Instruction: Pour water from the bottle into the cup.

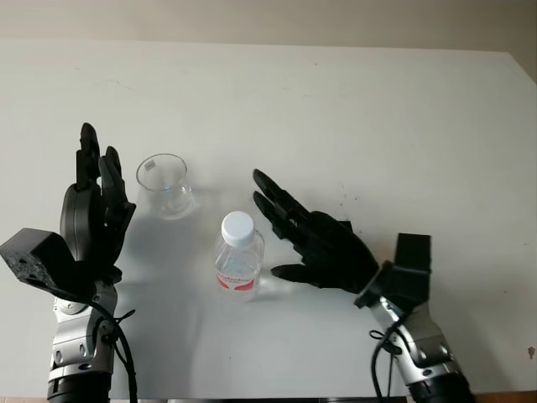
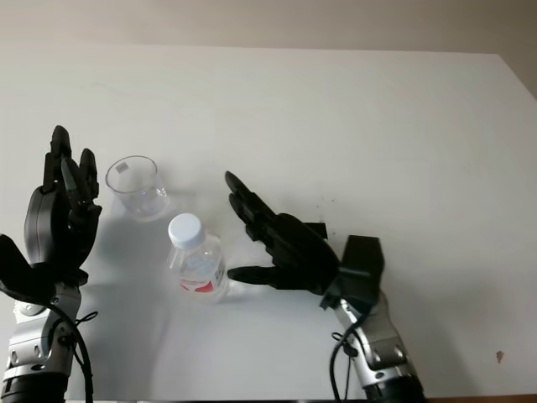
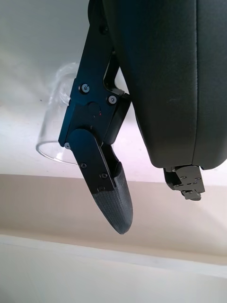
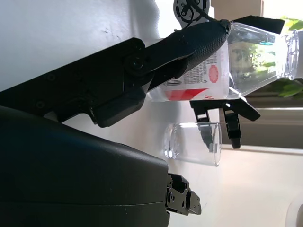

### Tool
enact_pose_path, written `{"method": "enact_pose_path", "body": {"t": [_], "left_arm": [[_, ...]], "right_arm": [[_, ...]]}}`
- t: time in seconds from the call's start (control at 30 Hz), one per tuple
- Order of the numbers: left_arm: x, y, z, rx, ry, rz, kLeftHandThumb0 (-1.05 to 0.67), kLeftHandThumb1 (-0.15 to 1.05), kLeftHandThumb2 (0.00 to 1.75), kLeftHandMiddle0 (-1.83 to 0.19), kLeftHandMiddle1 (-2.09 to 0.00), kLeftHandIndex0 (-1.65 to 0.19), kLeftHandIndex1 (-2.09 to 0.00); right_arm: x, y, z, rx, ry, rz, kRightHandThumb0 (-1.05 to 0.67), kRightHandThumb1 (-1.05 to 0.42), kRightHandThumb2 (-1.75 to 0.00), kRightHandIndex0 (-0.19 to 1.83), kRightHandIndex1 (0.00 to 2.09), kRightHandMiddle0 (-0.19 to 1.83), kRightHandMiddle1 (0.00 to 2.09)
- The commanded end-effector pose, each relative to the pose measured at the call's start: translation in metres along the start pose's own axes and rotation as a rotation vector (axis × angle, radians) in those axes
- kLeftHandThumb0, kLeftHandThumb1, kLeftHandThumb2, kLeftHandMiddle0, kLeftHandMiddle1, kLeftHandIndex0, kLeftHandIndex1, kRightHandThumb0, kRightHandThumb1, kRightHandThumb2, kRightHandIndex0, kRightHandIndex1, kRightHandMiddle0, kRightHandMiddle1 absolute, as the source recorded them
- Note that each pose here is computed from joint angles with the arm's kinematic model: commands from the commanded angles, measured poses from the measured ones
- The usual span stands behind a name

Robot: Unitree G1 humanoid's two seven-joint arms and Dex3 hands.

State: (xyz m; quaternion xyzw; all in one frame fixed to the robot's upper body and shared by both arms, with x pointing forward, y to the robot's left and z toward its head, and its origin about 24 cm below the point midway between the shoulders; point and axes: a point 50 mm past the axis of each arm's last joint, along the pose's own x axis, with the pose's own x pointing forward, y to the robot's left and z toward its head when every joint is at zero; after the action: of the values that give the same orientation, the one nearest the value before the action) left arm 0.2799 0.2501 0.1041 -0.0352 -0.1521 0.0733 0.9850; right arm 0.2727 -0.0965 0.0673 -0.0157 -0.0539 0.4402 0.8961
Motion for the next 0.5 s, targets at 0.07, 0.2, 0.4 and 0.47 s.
{"method": "enact_pose_path", "body": {"t": [0.07,0.2,0.4,0.47], "left_arm": [[0.006,0.006,0.008,0.010,-0.033,0.003,-0.71,1.05,0.73,0.09,-0.06,0.15,-0.06],[0.008,0.008,0.008,0.021,-0.038,0.020,-0.71,1.05,0.72,0.08,-0.06,0.13,-0.07],[0.013,0.011,0.009,0.024,-0.050,0.025,-0.70,1.05,0.73,0.07,-0.06,0.13,-0.07],[0.015,0.011,0.008,0.021,-0.047,0.032,-0.70,1.05,0.73,0.06,-0.06,0.12,-0.07]], "right_arm": [[0.007,0.003,0.000,-0.005,-0.026,0.026,-0.96,-0.90,-0.05,-0.19,0.00,-0.19,0.00],[0.008,0.004,0.000,0.004,-0.018,0.044,-0.92,-0.87,-0.04,-0.19,0.00,-0.19,0.00],[0.010,0.002,0.005,-0.006,0.007,0.127,-0.85,-0.84,-0.04,-0.19,0.00,-0.19,0.00],[0.008,0.000,0.008,-0.031,0.022,0.152,-0.86,-0.84,-0.04,-0.19,0.00,-0.19,0.00]]}}
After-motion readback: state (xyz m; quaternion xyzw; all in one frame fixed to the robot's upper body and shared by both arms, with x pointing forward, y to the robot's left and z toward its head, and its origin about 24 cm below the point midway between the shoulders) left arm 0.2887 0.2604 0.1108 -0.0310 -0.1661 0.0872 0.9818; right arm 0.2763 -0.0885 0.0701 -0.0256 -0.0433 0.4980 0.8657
